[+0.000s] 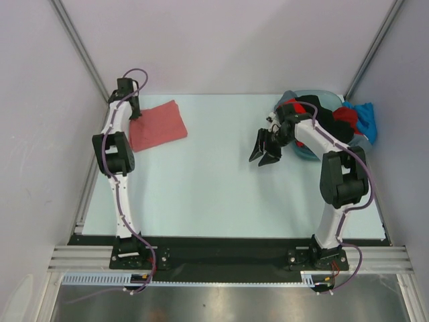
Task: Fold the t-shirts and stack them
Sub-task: Neatly place the folded tshirt to the corner
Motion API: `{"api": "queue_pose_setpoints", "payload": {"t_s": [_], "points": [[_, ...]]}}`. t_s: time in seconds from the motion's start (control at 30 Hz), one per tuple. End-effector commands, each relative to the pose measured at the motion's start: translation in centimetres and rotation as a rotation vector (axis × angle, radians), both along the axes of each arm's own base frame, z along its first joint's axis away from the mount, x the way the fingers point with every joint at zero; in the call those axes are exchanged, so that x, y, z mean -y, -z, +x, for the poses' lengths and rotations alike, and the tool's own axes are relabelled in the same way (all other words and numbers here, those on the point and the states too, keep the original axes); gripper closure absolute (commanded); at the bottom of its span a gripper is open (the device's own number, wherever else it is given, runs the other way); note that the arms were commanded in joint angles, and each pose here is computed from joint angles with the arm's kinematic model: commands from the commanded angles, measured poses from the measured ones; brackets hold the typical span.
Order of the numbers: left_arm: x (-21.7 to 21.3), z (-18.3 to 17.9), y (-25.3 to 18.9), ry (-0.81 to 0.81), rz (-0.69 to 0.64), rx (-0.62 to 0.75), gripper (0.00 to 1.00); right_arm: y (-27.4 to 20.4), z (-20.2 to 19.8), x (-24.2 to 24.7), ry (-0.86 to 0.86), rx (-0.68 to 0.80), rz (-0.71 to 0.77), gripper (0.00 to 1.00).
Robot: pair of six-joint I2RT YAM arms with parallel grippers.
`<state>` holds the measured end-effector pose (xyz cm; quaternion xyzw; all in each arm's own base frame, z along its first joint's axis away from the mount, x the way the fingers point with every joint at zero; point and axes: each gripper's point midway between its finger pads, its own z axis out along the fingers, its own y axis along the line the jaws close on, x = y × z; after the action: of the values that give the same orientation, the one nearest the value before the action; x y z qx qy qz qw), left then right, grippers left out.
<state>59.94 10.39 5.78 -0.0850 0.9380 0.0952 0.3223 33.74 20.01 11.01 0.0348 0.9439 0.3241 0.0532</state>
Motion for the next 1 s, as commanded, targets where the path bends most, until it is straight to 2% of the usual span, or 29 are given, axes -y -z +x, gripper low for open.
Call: {"api": "queue_pose_setpoints", "payload": {"t_s": [0.0,0.33,0.63,0.87,0.9,0.97], "points": [[-3.5,3.6,-4.7,0.004,0.186,0.168,1.0,-0.1,-0.1,-0.2,-0.035,-0.032,-0.058,0.47],[-6.8,7.7,-8.2,-0.057,0.33,0.405,1.0,-0.2,1.3,-0.9,-0.049,-0.061,-0.109,0.48],[-6.8,10.7,-11.5,-0.076,0.332,0.63,1.0,0.4,1.8,-2.2,-0.069,-0.091,-0.122,0.48],[-7.4,11.3,-11.9,-0.089,0.351,0.669,1.0,0.8,1.7,-2.3,-0.078,-0.108,-0.129,0.48],[-7.6,11.2,-11.8,-0.103,0.358,0.667,0.99,0.8,1.6,-2.3,-0.08,-0.109,-0.129,0.48],[-8.2,10.9,-12.3,-0.149,0.373,0.677,0.77,1.0,1.6,-2.4,-0.084,-0.113,-0.126,0.48]]}}
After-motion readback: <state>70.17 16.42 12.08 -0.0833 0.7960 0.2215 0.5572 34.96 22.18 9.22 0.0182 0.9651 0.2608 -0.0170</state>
